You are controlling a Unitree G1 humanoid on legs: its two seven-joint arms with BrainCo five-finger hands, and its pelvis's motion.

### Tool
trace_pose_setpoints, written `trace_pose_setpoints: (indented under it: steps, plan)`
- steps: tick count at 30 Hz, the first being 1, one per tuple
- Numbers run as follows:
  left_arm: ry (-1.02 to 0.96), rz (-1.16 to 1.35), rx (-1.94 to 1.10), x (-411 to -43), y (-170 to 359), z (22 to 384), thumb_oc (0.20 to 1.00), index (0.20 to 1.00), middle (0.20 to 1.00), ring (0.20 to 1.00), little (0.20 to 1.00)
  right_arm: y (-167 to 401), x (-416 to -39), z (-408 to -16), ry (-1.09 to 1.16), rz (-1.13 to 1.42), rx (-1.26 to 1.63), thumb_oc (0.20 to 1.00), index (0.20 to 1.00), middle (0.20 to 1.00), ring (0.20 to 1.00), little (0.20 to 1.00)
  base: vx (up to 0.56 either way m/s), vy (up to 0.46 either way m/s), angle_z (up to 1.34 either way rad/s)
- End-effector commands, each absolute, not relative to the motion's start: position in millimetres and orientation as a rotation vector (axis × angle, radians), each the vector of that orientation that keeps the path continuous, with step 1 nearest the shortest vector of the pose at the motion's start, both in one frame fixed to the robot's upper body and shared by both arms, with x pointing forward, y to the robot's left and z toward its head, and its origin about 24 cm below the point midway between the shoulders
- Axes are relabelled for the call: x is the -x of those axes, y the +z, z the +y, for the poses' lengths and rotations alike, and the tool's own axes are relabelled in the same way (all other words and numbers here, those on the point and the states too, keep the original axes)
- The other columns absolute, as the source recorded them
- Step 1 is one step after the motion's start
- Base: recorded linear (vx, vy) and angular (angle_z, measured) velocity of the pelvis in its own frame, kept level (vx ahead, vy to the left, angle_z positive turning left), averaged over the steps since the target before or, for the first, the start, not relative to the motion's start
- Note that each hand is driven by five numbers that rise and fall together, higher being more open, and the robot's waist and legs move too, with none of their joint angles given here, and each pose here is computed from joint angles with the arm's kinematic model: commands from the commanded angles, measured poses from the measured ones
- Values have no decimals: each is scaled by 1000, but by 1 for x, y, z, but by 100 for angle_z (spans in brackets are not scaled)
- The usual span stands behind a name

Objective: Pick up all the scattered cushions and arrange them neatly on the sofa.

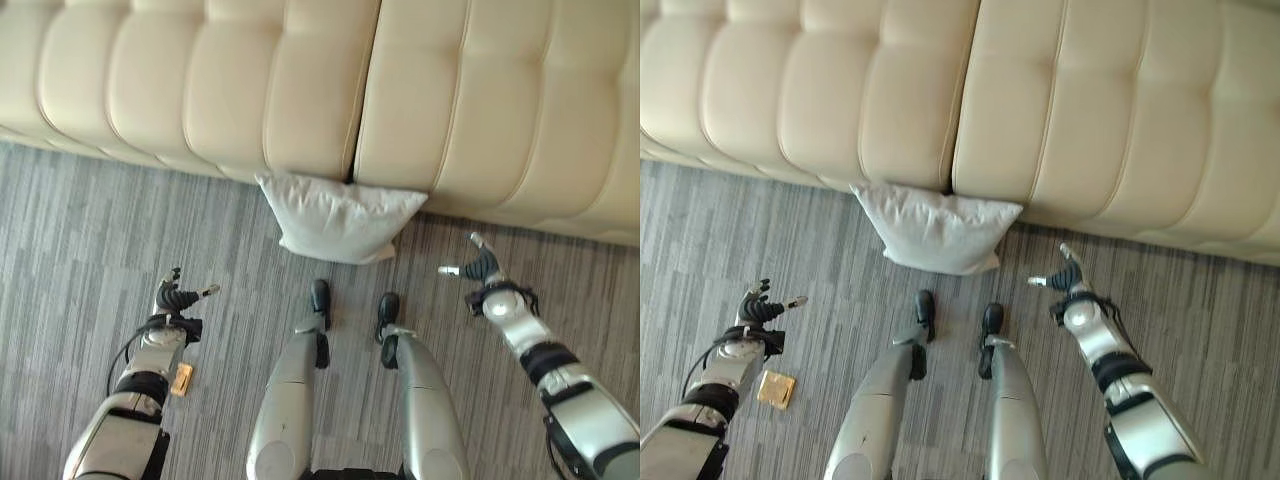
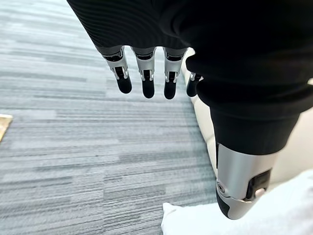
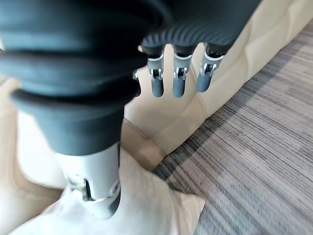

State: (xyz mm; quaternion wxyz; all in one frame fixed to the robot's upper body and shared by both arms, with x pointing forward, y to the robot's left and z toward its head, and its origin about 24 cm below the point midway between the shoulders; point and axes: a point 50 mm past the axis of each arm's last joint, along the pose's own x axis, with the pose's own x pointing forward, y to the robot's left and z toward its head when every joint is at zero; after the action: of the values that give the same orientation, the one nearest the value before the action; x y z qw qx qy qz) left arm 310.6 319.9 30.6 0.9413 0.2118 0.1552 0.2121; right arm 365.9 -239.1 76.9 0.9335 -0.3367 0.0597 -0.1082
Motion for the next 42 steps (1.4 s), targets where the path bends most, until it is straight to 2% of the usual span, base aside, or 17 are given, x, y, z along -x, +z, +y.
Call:
trace_pose_setpoints:
  steps: [1, 6, 12, 15, 16, 17, 18, 21, 22, 23, 24, 27, 34, 35, 42]
  plan:
    - [495, 247, -414, -313, 51, 336, 1000, 1000, 1000, 1000, 1000, 50, -349, -257, -304, 206, 635, 1000, 1000, 1000, 1000, 1000, -62, 9, 5]
    - [475, 95, -465, -350, 116, 332, 1000, 1000, 1000, 1000, 1000, 107, -380, -258, -388, 88, 573, 1000, 1000, 1000, 1000, 1000, -27, 12, 2]
    - [441, -40, -545, -372, 167, 318, 1000, 1000, 1000, 1000, 1000, 154, -399, -239, -389, -53, 513, 1000, 1000, 1000, 1000, 1000, 17, 23, 2]
    - [411, -115, -592, -383, 195, 304, 1000, 1000, 1000, 1000, 1000, 186, -410, -208, -319, -181, 506, 1000, 1000, 1000, 1000, 1000, 7, 5, 2]
    - [412, -117, -592, -384, 196, 304, 1000, 1000, 1000, 1000, 1000, 187, -410, -208, -320, -183, 504, 1000, 1000, 1000, 1000, 1000, 0, 0, 0]
    - [371, -157, -610, -394, 209, 284, 1000, 1000, 1000, 1000, 1000, 204, -415, -164, -234, -272, 435, 1000, 1000, 1000, 1000, 1000, 0, 0, 0]
    - [372, -158, -611, -394, 209, 284, 1000, 1000, 1000, 1000, 1000, 204, -415, -164, -235, -272, 434, 1000, 1000, 1000, 1000, 1000, 0, 0, 0]
    - [356, -174, -608, -402, 215, 266, 1000, 1000, 1000, 1000, 1000, 208, -413, -110, -106, -320, 311, 1000, 1000, 1000, 1000, 1000, 2, -29, 1]
    - [365, -186, -605, -405, 220, 261, 890, 890, 890, 890, 890, 209, -410, -88, -51, -333, 270, 341, 341, 341, 341, 341, 0, -50, 5]
    - [365, -195, -599, -406, 221, 256, 489, 489, 489, 489, 489, 209, -407, -72, 5, -350, 248, 200, 200, 200, 200, 200, 0, -42, 5]
    - [365, -210, -586, -407, 222, 251, 200, 200, 200, 200, 200, 211, -403, -58, 52, -367, 212, 200, 200, 200, 200, 200, 2, -33, 4]
    - [362, -314, -471, -405, 233, 240, 200, 200, 200, 200, 200, 223, -391, -41, 124, -436, 84, 200, 200, 200, 200, 200, -5, -29, 6]
    - [353, -449, -334, -396, 247, 234, 200, 200, 200, 200, 200, 236, -380, -47, 150, -532, -5, 200, 200, 200, 200, 200, -11, 2, 9]
    - [364, -496, -235, -391, 249, 232, 200, 200, 200, 200, 200, 238, -376, -49, 157, -558, -40, 200, 200, 200, 200, 200, -16, -3, 3]
    - [345, -566, -91, -371, 223, 215, 200, 200, 200, 200, 200, 223, -356, -51, 216, -604, -70, 200, 200, 200, 200, 200, -23, 2, 0]
